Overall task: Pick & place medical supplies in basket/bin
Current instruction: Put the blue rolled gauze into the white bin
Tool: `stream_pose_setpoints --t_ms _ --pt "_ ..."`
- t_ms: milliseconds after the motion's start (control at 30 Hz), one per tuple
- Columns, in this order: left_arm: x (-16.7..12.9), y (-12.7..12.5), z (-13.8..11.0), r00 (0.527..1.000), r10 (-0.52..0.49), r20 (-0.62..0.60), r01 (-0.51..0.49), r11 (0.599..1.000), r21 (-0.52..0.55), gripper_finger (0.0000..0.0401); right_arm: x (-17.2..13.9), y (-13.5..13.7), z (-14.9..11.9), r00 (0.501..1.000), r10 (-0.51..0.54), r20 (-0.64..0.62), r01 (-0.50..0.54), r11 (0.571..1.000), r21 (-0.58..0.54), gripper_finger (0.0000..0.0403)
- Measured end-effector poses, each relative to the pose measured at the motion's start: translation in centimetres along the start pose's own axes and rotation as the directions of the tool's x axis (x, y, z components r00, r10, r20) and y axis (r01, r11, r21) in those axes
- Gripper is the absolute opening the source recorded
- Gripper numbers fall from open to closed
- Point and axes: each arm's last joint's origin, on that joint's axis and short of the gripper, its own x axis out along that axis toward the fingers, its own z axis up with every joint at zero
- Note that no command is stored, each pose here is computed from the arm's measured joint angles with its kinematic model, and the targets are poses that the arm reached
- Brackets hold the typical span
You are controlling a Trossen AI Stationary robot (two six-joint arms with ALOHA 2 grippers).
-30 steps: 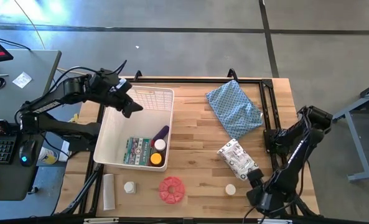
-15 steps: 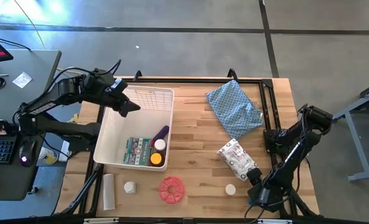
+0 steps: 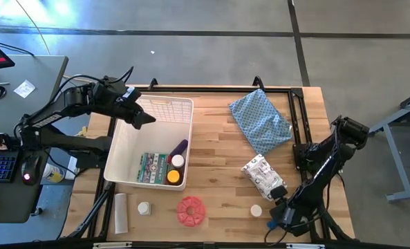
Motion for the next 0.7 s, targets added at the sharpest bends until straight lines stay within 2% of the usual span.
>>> stream_pose_setpoints --t_ms 100,233,400,533,700 --pt "0.0 0.0 0.0 1.0 -0.001 -0.001 0.001 1.0 0.0 0.0082 -1.7 0.4 1.2 1.0 -0.025 0.003 0.025 0.998 0.058 0.0085" --pt "0.0 0.0 0.0 1.0 -0.013 -0.011 0.013 1.0 -0.007 0.0082 -4.9 1.1 2.8 0.998 -0.061 0.014 0.06 0.996 0.062 0.0049" --pt "0.0 -0.2 0.0 0.999 -0.04 -0.017 0.04 0.999 -0.002 0.0082 -10.2 1.3 5.0 0.979 -0.179 0.098 0.17 0.981 0.094 0.0035" --pt "0.0 -0.6 0.4 0.996 -0.092 0.009 0.092 0.994 0.059 0.0082 -14.6 -0.5 7.0 0.927 -0.325 0.189 0.288 0.937 0.196 0.0051" --pt "-0.5 -1.2 0.9 0.982 -0.172 0.077 0.16 0.977 0.139 0.0082 -20.2 -4.3 10.1 0.811 -0.46 0.362 0.336 0.872 0.355 0.0063"
